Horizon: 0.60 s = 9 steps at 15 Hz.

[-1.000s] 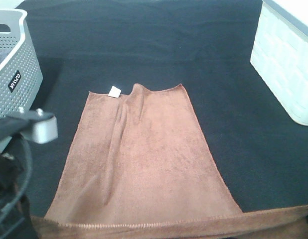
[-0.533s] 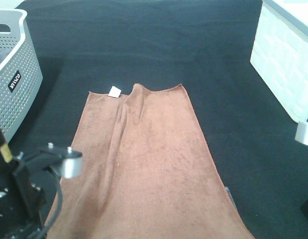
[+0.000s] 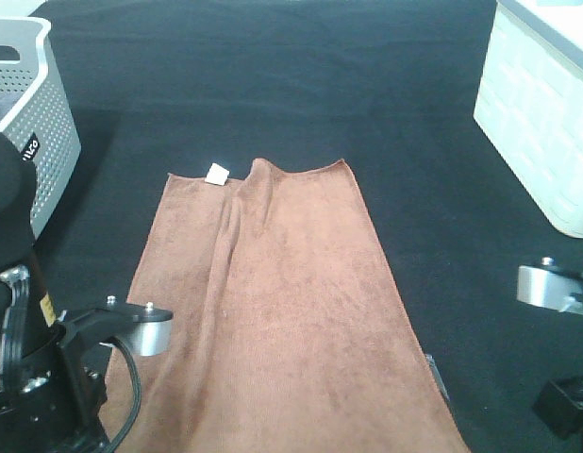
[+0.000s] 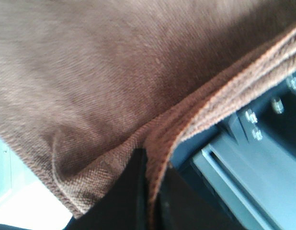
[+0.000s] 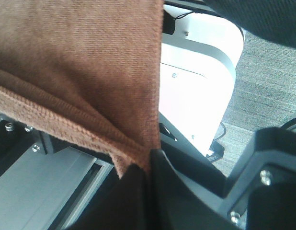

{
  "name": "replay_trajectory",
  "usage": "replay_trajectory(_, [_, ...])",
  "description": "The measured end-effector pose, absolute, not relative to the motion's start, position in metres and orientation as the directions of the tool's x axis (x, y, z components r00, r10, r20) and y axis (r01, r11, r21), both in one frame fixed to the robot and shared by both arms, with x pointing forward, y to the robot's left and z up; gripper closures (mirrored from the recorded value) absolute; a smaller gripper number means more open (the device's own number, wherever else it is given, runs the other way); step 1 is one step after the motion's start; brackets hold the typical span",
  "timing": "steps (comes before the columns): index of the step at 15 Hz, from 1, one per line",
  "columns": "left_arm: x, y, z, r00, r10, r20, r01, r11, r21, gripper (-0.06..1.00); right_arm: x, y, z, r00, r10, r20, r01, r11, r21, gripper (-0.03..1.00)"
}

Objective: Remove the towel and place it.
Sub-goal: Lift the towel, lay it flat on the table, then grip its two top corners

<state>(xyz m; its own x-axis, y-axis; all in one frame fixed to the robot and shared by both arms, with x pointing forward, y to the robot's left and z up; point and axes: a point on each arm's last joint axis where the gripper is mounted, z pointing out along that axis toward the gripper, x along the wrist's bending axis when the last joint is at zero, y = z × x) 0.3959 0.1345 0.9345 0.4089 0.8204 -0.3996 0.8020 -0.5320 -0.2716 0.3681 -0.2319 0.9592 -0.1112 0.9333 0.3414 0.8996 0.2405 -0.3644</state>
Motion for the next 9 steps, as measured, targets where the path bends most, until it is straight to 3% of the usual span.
replay_trajectory(9, [0.409,0.122,0.914,0.362,0.841,-0.403,0.793,-0.505,-0.341,0.93,0.385,-0.225,0.926,-0.124,0.914,0.387,0.859,0.294,-0.419,0.97])
